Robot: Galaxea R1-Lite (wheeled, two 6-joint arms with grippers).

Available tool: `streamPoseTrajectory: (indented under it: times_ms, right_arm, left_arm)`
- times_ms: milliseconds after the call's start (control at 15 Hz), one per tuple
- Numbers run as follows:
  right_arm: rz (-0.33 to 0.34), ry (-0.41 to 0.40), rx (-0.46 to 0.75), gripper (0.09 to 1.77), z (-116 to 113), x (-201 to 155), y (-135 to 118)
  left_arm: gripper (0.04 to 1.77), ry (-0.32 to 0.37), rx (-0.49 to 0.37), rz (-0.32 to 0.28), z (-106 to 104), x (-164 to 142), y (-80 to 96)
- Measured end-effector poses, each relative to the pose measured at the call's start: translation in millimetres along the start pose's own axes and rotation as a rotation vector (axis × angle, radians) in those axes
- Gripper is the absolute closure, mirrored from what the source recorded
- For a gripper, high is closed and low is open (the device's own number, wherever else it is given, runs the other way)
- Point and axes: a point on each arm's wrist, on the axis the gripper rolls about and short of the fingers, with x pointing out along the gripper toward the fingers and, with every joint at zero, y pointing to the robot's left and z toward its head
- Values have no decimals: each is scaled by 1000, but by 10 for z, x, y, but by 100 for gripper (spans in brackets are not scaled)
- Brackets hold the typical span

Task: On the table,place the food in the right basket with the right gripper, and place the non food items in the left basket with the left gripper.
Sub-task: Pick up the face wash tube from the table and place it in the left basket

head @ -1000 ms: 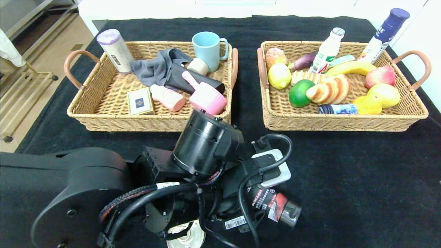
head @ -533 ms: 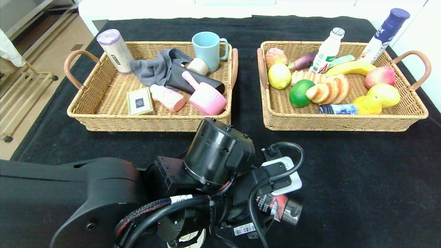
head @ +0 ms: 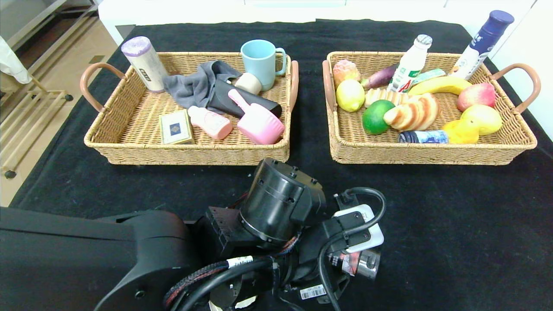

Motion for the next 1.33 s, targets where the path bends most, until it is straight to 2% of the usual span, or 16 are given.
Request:
streamPoseTrajectory:
  times_ms: [333, 1000, 1067, 1200, 1333]
  right_arm:
    - [-4, 0, -1, 15, -2, -4, -1]
    - [-3, 1, -2, 15, -11, -4, 2]
    - [-3, 1, -2, 15, -12, -4, 2]
    - [-2, 2, -2, 15, -15, -2, 2]
    - [-1, 3, -2, 15, -17, 0, 2]
  left_arm:
    - [9, 11, -3, -17, -32, 48, -28]
    - [9, 3, -6, -13, -23, 120, -27]
    - [18, 4, -5, -14, -24, 126, -30]
    - [52, 4, -5, -15, -24, 138, -32]
    - [77, 7, -5, -16, -29, 145, -36]
